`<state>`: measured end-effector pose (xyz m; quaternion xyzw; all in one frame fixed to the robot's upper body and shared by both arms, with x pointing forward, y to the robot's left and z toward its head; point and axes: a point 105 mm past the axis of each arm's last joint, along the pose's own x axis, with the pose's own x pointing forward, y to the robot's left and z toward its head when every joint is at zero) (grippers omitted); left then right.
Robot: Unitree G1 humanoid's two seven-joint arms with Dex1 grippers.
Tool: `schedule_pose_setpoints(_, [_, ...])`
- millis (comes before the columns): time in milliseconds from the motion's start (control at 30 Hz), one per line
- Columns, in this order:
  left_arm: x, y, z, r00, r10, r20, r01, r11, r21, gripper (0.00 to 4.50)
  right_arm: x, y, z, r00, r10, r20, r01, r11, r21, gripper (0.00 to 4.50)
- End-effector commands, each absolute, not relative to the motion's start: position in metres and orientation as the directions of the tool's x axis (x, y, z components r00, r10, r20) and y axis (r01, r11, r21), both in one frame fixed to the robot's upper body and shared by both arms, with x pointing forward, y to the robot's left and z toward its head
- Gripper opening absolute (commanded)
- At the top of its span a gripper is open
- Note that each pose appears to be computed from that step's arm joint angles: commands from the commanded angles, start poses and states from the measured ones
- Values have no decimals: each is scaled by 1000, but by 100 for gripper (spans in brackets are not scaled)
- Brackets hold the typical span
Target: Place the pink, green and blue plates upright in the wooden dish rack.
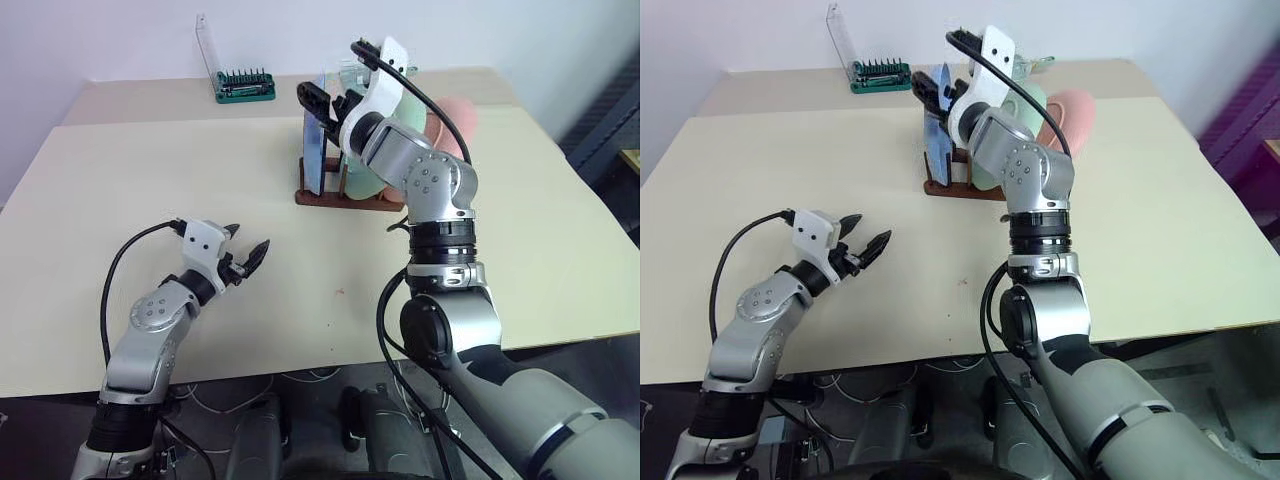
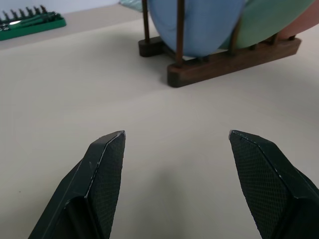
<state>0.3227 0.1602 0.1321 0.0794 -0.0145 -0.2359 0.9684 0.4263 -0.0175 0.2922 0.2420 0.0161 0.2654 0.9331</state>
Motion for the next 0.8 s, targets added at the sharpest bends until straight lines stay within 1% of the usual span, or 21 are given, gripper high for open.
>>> schedule_pose_setpoints(33, [319,153,141,879,-477,19,468,868,170,343,416,-20,331,843,492,219,-538,774,334,412])
schedule_pose_setpoints(133, [318,151,141,877,-480,19,470,866,170,343,412,-26,340,838,482,255,-533,824,194,412])
schedule_pose_setpoints(200, [318,150,142,876,-482,19,472,865,172,343,403,-36,352,814,491,311,-520,854,12,412])
schedule_pose_setpoints(267, [318,149,142,875,-484,19,473,863,175,343,391,-43,360,774,528,350,-511,847,-146,412])
schedule_pose_setpoints(333, [316,147,142,863,-504,12,493,849,189,343,377,-58,357,725,598,343,-496,798,-343,360])
schedule_pose_setpoints(367, [315,143,142,849,-529,6,518,833,196,343,367,-68,348,698,654,291,-520,743,-422,330])
schedule_pose_setpoints(400, [313,136,143,827,-562,2,551,811,196,343,359,-79,336,680,697,226,-541,686,-486,277])
schedule_pose_setpoints(433, [310,129,142,800,-600,-8,590,784,191,343,353,-92,325,683,712,162,-556,651,-517,229])
schedule_pose_setpoints(500, [305,118,141,754,-656,-26,648,738,187,343,346,-111,312,695,714,81,-568,615,-546,121])
schedule_pose_setpoints(567, [300,106,140,702,-710,-50,705,684,187,343,341,-135,297,726,687,-17,-572,590,-569,13])
schedule_pose_setpoints(633, [300,98,139,673,-737,-61,734,654,183,343,336,-153,280,751,650,-118,-580,562,-590,6])
schedule_pose_setpoints(667, [300,95,139,662,-747,-62,743,644,181,343,338,-161,272,778,610,-153,-564,570,-598,6])
schedule_pose_setpoints(800, [302,88,139,639,-767,-64,764,622,175,343,350,-176,252,838,504,-207,-505,573,-645,6])
